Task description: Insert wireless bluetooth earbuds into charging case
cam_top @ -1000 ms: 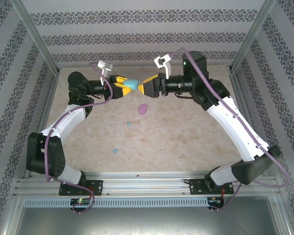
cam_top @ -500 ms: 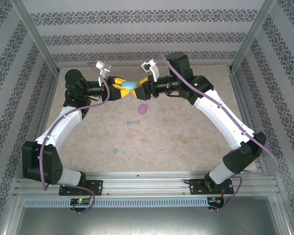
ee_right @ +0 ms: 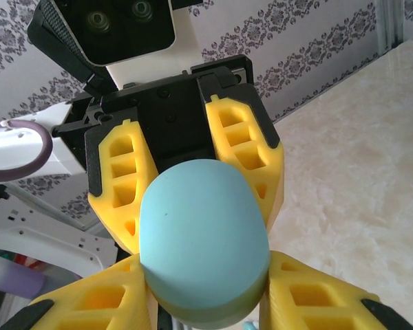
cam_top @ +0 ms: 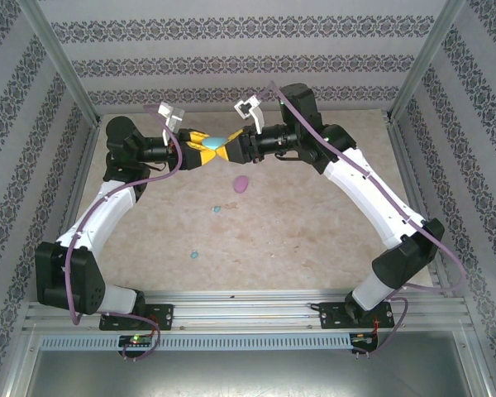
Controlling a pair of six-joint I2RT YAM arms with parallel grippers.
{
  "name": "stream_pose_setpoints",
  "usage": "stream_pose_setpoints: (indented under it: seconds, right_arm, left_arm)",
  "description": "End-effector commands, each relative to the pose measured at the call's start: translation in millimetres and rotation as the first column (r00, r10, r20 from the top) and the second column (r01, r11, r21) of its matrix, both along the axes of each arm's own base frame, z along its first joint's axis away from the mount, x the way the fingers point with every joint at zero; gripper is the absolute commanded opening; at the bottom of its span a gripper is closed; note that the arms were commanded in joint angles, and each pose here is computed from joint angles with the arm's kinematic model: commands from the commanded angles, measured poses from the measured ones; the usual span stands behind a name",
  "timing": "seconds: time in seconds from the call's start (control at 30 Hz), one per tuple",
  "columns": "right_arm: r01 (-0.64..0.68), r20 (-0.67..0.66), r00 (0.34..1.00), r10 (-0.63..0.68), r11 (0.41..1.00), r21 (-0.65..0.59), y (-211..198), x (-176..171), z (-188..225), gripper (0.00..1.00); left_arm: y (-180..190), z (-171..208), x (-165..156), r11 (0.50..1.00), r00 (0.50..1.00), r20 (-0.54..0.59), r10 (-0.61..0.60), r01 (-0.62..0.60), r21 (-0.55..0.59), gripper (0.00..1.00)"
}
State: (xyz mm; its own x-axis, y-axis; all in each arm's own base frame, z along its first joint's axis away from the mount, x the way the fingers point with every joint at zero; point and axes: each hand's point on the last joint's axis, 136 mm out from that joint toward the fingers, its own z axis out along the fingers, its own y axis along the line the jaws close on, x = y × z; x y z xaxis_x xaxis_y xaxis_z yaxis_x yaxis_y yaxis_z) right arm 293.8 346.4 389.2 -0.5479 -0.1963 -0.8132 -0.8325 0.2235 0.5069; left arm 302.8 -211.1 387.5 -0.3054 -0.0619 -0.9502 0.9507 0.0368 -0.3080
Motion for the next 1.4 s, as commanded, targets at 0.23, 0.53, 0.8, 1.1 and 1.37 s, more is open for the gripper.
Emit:
stream_pose_setpoints:
  seconds: [0.23,0.53,0.8,1.1,1.37]
  right_arm:
    - [0.072,-0.232,0.971,-0.052,0.994,0.076,4,30,2,0.42]
    - [0.161,-0.297,0.945,-0.138,0.985,0.054,-3,45,-11,0.46]
    - [0.177,-0.336,0.931,-0.141,0.981,0.078,1,49,-16,0.5]
    - [0.173,-0.339,0.931,-0.135,0.981,0.084,6,52,-21,0.54]
    - [0.173,-0.341,0.929,-0.14,0.983,0.067,10,55,-29,0.49]
  left_arm:
    - [0,9,-28,0.999,0.991,0.125,-0.041,0.041,0.005,0.05]
    - [1,12,-29,1.0,0.989,0.148,-0.018,0.016,0.014,0.04]
    - [1,10,-31,1.0,0.988,0.151,-0.01,0.006,0.029,0.04]
    - [1,13,-33,0.999,0.989,0.148,-0.021,0.017,0.029,0.04]
    - [1,15,-35,0.999,0.989,0.146,-0.024,0.02,0.028,0.04]
